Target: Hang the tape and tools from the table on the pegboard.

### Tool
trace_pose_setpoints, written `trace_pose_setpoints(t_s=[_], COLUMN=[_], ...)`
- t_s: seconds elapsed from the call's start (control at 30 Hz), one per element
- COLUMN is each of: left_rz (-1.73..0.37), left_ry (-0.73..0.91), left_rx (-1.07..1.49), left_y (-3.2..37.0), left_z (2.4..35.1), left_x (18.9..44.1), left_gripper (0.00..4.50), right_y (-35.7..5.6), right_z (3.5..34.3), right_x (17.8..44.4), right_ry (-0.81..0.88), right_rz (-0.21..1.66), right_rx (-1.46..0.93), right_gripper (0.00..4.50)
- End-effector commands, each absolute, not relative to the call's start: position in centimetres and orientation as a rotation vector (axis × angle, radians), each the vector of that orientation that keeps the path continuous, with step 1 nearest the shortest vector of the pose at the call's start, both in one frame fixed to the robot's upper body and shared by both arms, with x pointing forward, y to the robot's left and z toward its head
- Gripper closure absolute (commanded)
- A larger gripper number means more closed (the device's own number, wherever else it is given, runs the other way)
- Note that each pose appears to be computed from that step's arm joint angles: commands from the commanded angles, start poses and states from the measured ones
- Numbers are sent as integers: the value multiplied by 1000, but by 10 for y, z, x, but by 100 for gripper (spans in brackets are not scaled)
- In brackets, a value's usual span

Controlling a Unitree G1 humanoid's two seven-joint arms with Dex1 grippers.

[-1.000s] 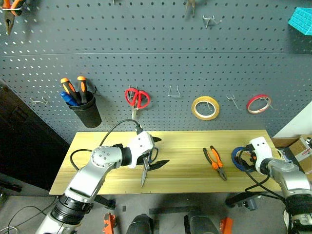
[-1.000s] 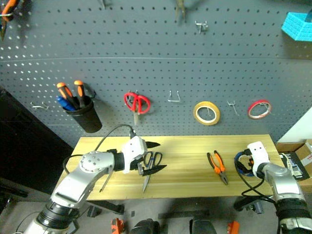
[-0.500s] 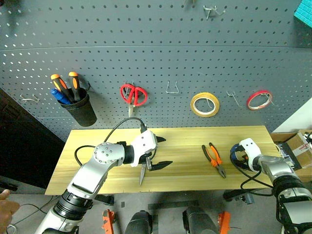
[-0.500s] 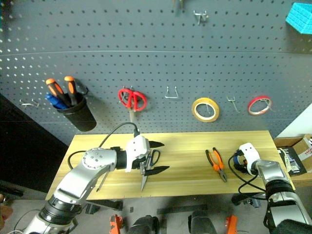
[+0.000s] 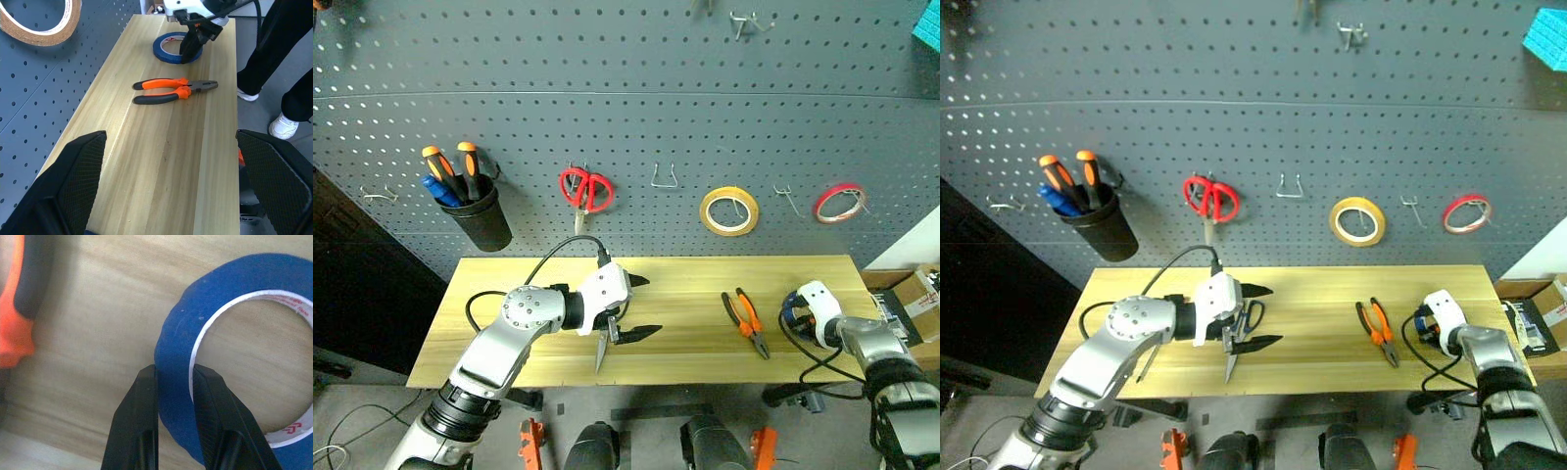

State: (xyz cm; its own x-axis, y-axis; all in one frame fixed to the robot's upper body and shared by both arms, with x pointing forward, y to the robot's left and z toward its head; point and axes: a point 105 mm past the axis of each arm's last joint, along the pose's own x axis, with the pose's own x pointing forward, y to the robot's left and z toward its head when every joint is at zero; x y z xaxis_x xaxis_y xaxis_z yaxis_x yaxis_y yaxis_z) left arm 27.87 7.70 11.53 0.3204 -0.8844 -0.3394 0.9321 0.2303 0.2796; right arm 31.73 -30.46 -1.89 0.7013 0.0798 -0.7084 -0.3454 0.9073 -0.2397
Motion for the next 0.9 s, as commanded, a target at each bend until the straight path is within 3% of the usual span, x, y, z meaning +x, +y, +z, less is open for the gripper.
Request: trace_pose_setpoints(t_s=[0.03,0.17,0.23,0.37,0.5,0.9], left_rz=[-1269,-1287,-1311,-1316,-1256,-1100], left_ry=[25,-4,-23,-9,-57,-162], left_rx=[440,375,304,175,173,239], left_y=[70,63,56,52,52,49], left_z=[134,143,152,162,169,173], left_x=[278,277,276,277,288,303], left_gripper=[0,0,0,0,0,0], right_y=[-310,-282,-249,-205,-193,-196], right_z=[47,76,98,139,170,160], right_x=[316,290,279,274,296,370], right_ry=[520,386,234,-9,-158,-170], right_rz=[134,73,35,15,7,80], right_rx=[-568,-640,-645,-667,-629,-492], right_gripper=[383,383,383,383,383,383])
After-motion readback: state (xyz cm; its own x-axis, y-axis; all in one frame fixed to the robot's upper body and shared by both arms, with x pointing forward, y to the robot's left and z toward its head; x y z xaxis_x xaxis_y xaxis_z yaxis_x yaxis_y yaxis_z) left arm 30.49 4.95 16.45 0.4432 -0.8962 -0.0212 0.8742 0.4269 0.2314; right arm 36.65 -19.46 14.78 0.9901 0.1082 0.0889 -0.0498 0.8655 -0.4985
